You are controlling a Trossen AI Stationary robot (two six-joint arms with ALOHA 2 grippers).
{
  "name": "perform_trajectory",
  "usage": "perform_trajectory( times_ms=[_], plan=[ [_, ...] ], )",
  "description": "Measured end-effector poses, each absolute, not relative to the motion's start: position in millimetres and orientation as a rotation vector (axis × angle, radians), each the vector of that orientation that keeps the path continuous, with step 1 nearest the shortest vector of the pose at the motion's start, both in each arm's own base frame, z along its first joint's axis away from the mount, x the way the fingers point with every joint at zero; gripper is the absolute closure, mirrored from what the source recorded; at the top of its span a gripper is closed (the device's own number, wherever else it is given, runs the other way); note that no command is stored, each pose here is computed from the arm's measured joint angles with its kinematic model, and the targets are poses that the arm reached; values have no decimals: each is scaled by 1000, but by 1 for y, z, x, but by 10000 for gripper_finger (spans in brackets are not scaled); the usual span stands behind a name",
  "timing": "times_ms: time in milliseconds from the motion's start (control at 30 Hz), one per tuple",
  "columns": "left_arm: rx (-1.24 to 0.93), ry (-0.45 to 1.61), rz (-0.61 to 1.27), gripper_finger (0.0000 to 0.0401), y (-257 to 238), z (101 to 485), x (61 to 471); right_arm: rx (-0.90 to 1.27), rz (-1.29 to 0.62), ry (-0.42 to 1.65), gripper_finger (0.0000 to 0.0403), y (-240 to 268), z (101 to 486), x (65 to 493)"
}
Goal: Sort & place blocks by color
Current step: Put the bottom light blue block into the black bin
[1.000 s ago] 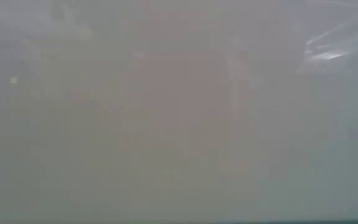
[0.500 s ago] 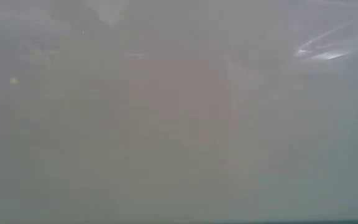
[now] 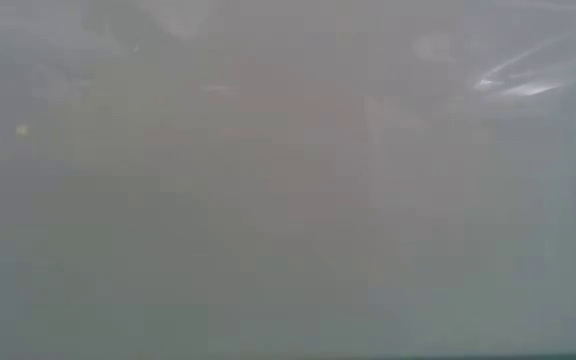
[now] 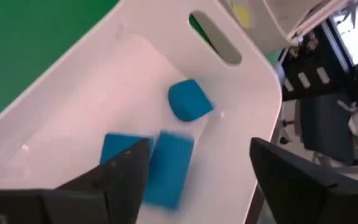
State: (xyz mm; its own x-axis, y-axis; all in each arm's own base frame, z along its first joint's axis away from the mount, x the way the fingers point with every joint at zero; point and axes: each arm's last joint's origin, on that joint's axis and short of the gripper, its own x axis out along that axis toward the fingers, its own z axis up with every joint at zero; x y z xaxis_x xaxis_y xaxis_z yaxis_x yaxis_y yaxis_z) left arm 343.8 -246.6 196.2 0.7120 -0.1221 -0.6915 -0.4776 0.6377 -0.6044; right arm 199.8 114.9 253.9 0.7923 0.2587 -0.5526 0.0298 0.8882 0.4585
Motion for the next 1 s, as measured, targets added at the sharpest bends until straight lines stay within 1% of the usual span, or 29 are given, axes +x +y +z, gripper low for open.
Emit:
perform_trajectory(
  times_ms=[67,167,233,400,500,667,800,1000],
  plan=[
    [-901,756,232,117,-244,197,348,485,132,619,183,114,257,202],
    [-935,718,222,119,-238,203,353,511,139,568,183,112,261,206],
    [-947,687,211,130,-233,207,359,522,140,547,183,111,263,208],
    [-893,603,172,169,-212,221,373,497,138,514,183,107,265,212],
    [-794,583,172,189,-194,226,381,504,94,503,183,98,265,216],
    [-556,618,165,207,-155,232,391,515,-69,452,183,79,265,223],
    [-328,734,136,207,-117,230,394,524,-161,426,183,62,265,228],
    [58,950,102,209,-60,219,390,533,-240,405,183,43,265,232]
  ],
)
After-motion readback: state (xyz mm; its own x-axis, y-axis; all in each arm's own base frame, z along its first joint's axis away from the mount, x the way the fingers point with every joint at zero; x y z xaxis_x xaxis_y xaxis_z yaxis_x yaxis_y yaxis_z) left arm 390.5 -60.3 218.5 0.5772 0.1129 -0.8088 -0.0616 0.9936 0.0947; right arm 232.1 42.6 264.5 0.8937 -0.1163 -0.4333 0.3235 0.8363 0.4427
